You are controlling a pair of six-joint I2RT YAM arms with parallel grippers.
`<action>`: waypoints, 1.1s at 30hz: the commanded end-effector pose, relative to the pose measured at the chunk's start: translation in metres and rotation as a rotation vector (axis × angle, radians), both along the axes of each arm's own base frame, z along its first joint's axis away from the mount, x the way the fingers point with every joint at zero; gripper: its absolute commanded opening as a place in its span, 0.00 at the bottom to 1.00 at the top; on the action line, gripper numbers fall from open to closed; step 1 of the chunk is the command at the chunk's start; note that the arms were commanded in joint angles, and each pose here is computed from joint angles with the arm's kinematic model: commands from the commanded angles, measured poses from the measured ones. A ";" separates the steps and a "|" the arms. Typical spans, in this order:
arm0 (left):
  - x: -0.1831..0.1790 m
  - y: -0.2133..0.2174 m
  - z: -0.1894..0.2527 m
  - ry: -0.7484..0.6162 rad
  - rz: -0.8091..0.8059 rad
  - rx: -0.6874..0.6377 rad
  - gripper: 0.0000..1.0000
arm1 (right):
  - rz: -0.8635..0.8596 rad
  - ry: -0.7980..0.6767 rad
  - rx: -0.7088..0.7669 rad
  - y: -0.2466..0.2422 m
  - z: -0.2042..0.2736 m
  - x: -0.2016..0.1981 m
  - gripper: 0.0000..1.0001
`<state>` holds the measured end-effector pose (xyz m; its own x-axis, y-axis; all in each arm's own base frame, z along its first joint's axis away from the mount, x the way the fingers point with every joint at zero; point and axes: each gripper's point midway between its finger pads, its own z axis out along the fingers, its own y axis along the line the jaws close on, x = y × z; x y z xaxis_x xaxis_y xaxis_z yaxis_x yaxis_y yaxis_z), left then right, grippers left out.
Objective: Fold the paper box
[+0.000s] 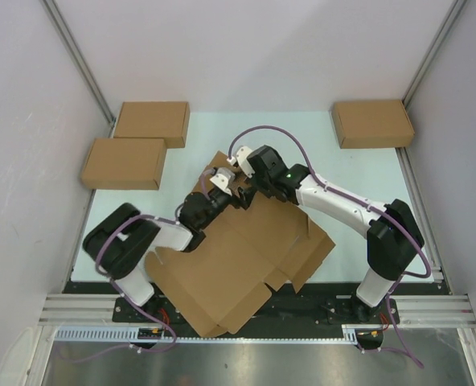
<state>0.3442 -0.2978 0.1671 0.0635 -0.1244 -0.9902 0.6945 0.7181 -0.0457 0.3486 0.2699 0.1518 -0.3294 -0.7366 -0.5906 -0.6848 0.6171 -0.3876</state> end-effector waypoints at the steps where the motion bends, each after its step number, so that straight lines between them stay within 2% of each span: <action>1: 0.009 0.042 0.071 -0.165 0.135 -0.032 0.81 | 0.040 -0.049 0.027 0.008 0.024 -0.001 0.00; 2: 0.005 0.050 0.089 -0.188 0.149 -0.049 0.82 | 0.039 -0.052 0.019 0.006 0.025 -0.001 0.00; 4: 0.007 0.065 0.079 -0.140 0.208 0.012 0.83 | 0.030 -0.060 0.007 0.002 0.027 -0.001 0.00; 5: 0.003 0.074 0.091 -0.148 0.231 0.005 0.84 | 0.031 -0.063 0.004 0.002 0.027 -0.001 0.00; 6: 0.003 0.081 0.075 -0.082 0.257 0.050 0.84 | 0.033 -0.069 0.001 0.001 0.029 -0.001 0.00; 8: 0.000 0.098 0.077 -0.038 0.321 0.053 0.84 | 0.031 -0.073 0.003 0.001 0.030 -0.001 0.00; 10: -0.005 0.112 0.051 0.078 0.371 0.070 0.84 | 0.024 -0.068 0.007 0.001 0.030 -0.001 0.00; 14: -0.021 0.140 0.044 0.165 0.473 -0.012 0.85 | 0.022 -0.040 0.001 0.001 0.021 -0.003 0.00; 17: -0.031 0.148 0.028 0.302 0.514 -0.105 0.86 | 0.022 -0.037 0.007 0.002 0.021 -0.003 0.00; 18: -0.037 0.146 0.014 0.395 0.516 -0.162 0.86 | 0.023 -0.037 0.012 0.003 0.021 -0.003 0.00; 21: -0.048 0.142 -0.017 0.535 0.511 -0.246 0.85 | 0.030 -0.040 0.026 0.004 0.025 -0.004 0.00; 25: -0.056 0.153 -0.059 0.634 0.582 -0.229 0.84 | 0.039 -0.038 0.045 0.005 0.030 -0.007 0.00; 33: -0.048 0.174 -0.086 0.741 0.690 -0.253 0.87 | 0.049 -0.023 0.059 0.008 0.030 -0.012 0.00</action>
